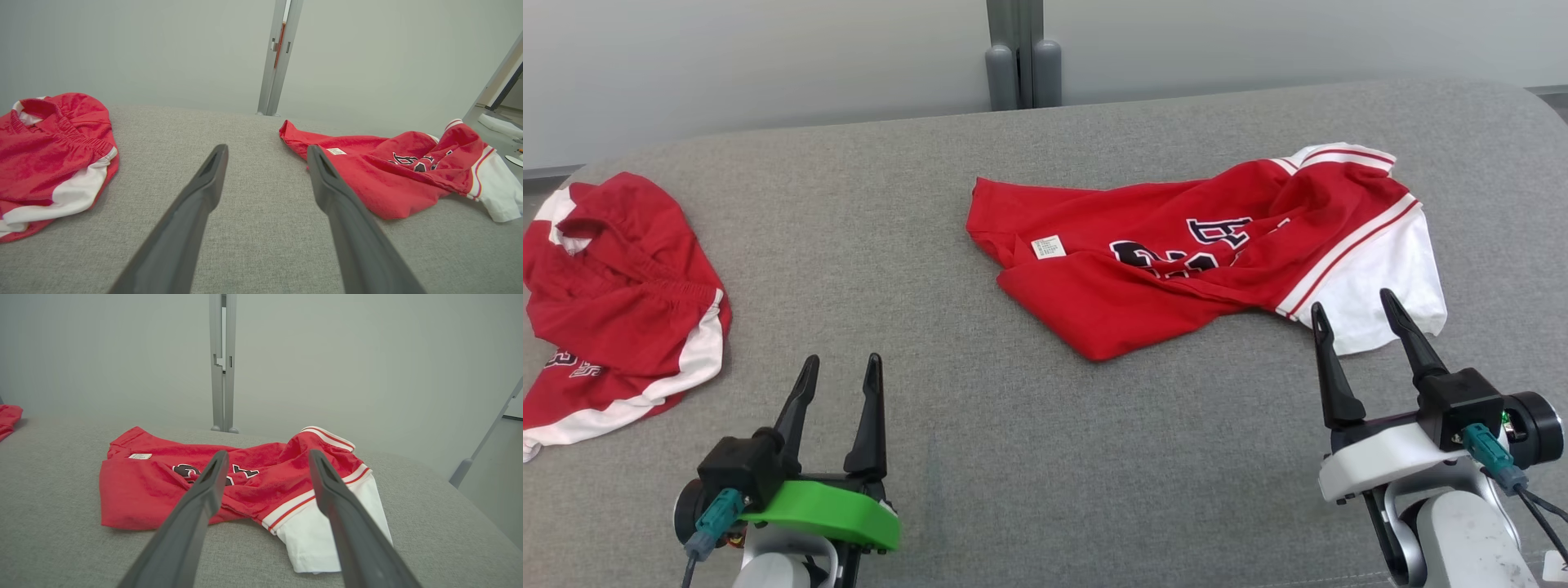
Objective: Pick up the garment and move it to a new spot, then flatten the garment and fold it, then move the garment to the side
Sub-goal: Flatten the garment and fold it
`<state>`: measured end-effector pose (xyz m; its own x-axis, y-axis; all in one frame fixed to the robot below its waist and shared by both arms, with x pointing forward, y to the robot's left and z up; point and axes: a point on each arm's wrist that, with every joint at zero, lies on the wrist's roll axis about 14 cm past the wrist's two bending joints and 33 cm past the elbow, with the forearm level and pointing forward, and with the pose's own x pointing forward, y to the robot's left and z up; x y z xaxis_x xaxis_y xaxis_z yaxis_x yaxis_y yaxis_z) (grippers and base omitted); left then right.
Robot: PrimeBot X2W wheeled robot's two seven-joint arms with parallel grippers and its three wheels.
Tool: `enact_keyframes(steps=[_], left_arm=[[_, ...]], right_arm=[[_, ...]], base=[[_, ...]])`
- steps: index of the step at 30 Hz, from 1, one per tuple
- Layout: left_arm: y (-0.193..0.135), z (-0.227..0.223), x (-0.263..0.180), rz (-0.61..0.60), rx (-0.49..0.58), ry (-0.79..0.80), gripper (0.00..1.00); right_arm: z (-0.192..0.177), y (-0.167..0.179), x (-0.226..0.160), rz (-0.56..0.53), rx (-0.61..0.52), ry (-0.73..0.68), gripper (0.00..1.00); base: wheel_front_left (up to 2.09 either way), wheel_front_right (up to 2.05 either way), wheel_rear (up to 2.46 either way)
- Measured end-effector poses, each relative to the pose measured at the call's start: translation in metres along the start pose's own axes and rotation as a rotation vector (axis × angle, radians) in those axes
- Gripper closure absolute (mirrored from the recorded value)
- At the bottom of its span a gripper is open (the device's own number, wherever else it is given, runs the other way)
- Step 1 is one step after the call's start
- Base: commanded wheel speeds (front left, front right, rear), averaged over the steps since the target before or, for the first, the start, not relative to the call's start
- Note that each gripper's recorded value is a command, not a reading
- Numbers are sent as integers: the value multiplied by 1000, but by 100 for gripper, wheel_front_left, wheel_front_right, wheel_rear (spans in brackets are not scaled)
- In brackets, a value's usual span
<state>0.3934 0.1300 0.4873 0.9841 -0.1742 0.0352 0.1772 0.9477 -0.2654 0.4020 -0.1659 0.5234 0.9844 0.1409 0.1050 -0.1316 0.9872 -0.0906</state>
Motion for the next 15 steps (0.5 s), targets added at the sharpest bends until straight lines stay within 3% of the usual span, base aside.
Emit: enact_keyframes(steps=[5,15], left_arm=[[-15,-25,7,-50,-9,80,0],[-59,-67,74,-258,61,318,0]], right_arm=[[-2,5,1,6,20,9,0],[-17,-1,-2,-20,47,58,0]], base=[[0,0,0],[0,0,0]])
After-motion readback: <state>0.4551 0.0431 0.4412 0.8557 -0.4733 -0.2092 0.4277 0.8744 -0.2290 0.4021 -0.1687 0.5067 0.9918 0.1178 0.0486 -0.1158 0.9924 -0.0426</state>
